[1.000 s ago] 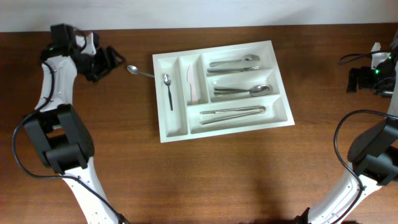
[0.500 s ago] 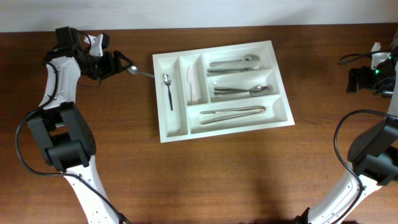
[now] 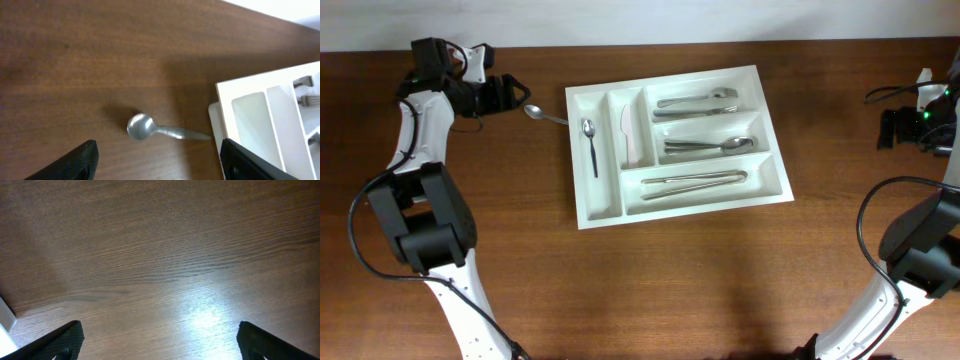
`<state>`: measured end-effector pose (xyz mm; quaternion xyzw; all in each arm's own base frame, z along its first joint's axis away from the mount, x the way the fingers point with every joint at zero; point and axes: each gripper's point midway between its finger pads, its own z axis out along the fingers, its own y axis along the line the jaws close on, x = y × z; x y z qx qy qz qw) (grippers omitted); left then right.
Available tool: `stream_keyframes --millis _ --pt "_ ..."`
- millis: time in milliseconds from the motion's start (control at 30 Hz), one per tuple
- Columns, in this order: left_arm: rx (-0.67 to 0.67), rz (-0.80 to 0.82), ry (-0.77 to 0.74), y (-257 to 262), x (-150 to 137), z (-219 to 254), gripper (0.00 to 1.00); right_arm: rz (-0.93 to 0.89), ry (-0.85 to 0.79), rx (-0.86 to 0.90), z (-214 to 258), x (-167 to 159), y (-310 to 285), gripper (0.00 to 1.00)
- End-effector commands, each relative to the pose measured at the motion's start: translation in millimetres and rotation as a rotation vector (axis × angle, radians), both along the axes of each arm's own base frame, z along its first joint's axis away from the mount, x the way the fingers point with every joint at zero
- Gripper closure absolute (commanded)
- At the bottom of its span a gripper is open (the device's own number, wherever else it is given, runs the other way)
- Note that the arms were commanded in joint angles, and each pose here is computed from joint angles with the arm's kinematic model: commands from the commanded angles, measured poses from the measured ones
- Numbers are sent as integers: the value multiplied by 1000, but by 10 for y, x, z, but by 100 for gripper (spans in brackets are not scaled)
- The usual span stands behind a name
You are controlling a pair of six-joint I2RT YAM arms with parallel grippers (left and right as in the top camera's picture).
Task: Pack container
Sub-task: 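Move the left gripper over the small silver spoon left of tray, then lower the left gripper onto the spoon's neck and close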
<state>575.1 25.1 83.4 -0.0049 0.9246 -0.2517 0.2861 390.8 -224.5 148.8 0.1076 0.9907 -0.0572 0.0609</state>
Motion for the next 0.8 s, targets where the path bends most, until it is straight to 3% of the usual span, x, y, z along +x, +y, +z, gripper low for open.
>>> stream_keyframes --millis 0,767 --pt "-17 35 42 4 45 -256 20 -15 5 12 -41 -15 -9 1" --pt "-32 27 57 -152 93 -431 21 -15 5 12 -41 -15 -9 1"
